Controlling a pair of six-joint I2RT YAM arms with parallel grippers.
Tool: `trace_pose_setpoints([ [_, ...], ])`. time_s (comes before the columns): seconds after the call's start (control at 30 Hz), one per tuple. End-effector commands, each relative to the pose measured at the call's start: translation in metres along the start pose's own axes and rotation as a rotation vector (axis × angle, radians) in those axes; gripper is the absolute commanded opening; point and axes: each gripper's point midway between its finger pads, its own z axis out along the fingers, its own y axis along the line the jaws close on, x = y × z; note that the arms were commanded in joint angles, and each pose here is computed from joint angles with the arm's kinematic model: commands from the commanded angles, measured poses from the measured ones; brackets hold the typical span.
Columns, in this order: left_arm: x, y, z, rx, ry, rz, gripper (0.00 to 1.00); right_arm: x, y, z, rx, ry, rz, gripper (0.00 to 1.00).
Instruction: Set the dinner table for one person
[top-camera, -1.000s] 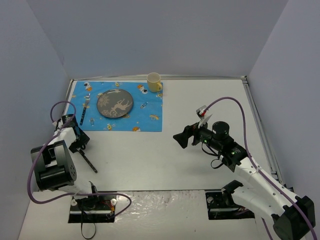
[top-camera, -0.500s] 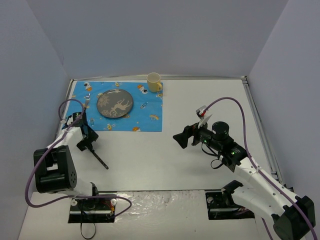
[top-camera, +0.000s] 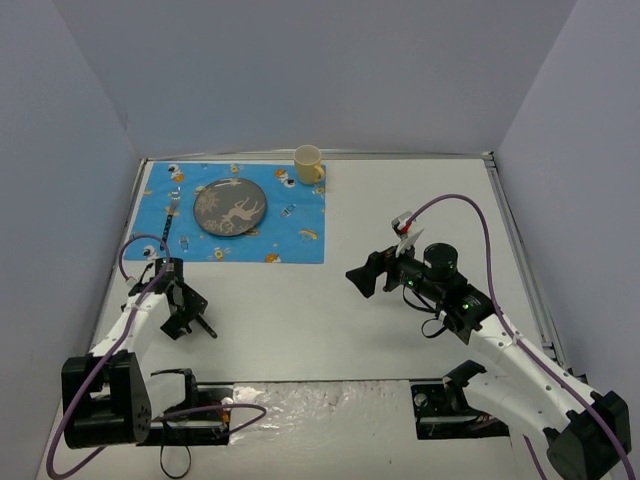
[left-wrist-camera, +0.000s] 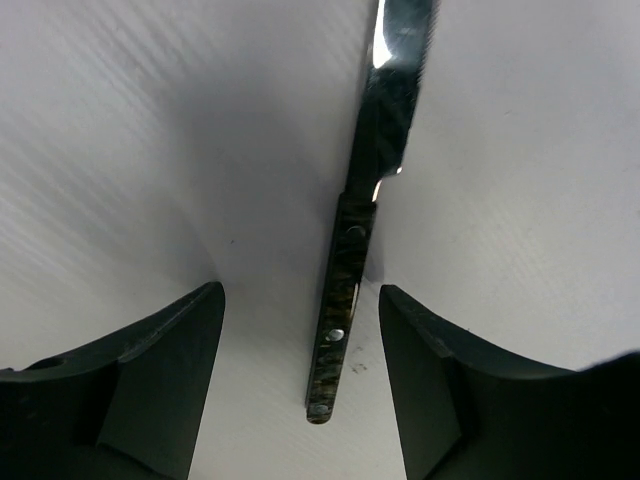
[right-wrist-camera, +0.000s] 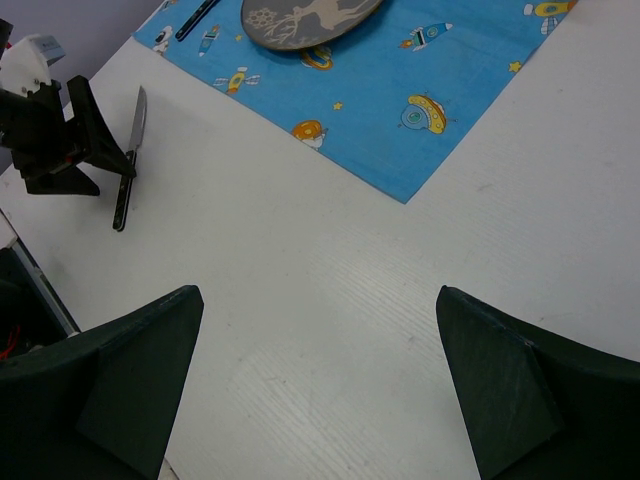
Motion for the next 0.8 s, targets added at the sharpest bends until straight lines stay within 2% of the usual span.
trace_pose_setpoints([
  [0.0,0.004,-0.001,-0.003,0.011,-0.006,-0.044,0.58,-0.023,0.009,-0.002,-0.026,-0.075,-0.027,1.0],
  [0.17,0.009,0.003,0.007,-0.016,0.01,-0.02,0.47,-0.026,0.009,-0.004,-0.019,-0.083,-0.028,1.0],
  [0.47,0.011,0.002,0.015,-0.059,0.033,0.051,0.03,-0.029,0.008,-0.007,-0.006,-0.085,-0.03,1.0],
  [0.63,0.006,-0.017,-0.005,-0.029,-0.025,0.169,0.0,-0.03,0.005,-0.008,0.012,-0.084,-0.026,1.0],
  [0.77,0.001,-0.067,-0.042,0.086,-0.093,0.315,0.0,-0.035,0.004,-0.009,0.031,-0.087,-0.025,1.0],
])
